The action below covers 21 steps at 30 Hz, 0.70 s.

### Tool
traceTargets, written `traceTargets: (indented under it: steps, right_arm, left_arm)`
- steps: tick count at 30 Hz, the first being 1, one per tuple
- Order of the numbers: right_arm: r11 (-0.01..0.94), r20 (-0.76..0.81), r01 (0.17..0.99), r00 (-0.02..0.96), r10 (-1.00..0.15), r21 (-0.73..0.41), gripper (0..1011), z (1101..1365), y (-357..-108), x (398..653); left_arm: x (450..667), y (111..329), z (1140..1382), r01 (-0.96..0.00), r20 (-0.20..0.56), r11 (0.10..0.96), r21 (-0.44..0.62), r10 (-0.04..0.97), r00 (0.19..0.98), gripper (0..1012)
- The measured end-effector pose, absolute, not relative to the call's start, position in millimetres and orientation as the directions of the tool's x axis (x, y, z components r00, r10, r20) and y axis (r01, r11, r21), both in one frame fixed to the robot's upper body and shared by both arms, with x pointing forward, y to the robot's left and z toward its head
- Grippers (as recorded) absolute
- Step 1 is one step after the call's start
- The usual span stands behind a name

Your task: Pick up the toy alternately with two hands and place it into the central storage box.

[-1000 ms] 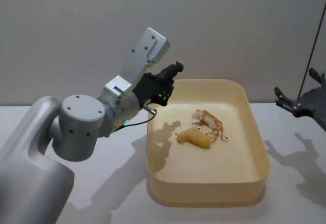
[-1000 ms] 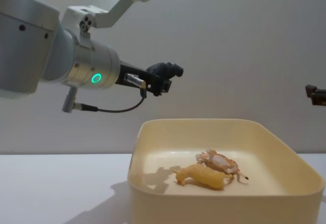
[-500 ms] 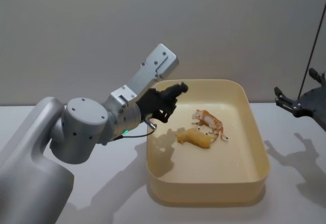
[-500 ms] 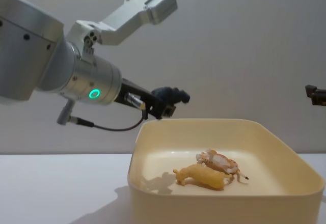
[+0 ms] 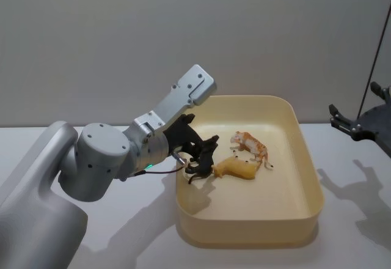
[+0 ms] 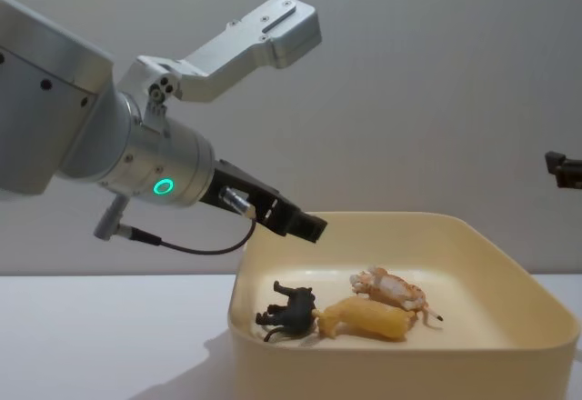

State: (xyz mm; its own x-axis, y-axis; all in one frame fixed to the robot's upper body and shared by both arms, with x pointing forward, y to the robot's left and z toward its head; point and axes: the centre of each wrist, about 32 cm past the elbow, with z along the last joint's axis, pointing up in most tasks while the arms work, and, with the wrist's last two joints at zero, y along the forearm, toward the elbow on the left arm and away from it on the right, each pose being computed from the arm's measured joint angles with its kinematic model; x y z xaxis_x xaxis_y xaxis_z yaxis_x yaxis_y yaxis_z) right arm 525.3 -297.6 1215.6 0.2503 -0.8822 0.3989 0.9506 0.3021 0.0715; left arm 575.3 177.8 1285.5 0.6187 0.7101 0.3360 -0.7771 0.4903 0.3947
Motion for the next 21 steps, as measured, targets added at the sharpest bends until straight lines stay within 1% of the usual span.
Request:
traceTargets:
  steps: [1,2,3,5,6,7,8,9,10,15,21]
  right_arm:
    - [0.302,0.399,0.951,0.25,-0.882,0.071,1001,1216,-298,525]
    - [0.302,0.399,0.951,0.25,-0.882,0.071,1001,1216,-298,525]
    - [0.302,0.399,0.951,0.25,-0.882,0.071,1001,1216,-298,525]
    - [0.302,0.399,0.951,0.25,-0.882,0.071,1001,1216,-298,525]
    - [0.302,0.399,0.951,0.25,-0.882,0.072,1001,1216,-298,525]
    - [0.302,0.399,0.951,0.25,-0.882,0.071,1001,1216,-298,525]
    - [0.302,0.399,0.951,0.25,-0.882,0.072,1001,1216,-298,525]
    - [0.302,0.399,0.951,0.25,-0.882,0.071,1001,1216,-298,525]
    - [0.302,0.399,0.951,0.25,-0.882,0.071,1001,1216,-298,525]
    - [0.302,0.395,0.951,0.251,-0.884,0.071,1001,1215,-297,524]
    - [0.307,0.36,0.949,0.262,-0.895,0.073,1001,1211,-290,516]
  left_arm:
    - [575,178,1285,-0.776,0.336,0.49,0.396,0.709,0.619,777]
    - [575,178,1285,-0.775,0.337,0.49,0.398,0.708,0.621,777]
    - [575,178,1285,-0.775,0.337,0.49,0.399,0.707,0.621,834]
    - [575,178,1285,-0.774,0.337,0.49,0.401,0.706,0.622,864]
    - [575,178,1284,-0.773,0.338,0.49,0.403,0.705,0.623,907]
    - [575,178,1284,-0.773,0.338,0.491,0.403,0.705,0.624,917]
    - [575,178,1284,-0.772,0.338,0.491,0.404,0.704,0.624,968]
    - [575,178,1284,-0.772,0.338,0.49,0.405,0.704,0.625,968]
    - [575,178,1284,-0.772,0.338,0.491,0.405,0.704,0.625,1001]
    - [574,179,1282,-0.773,0.339,0.491,0.403,0.704,0.624,1001]
    - [568,181,1275,-0.788,0.347,0.496,0.364,0.713,0.609,1001]
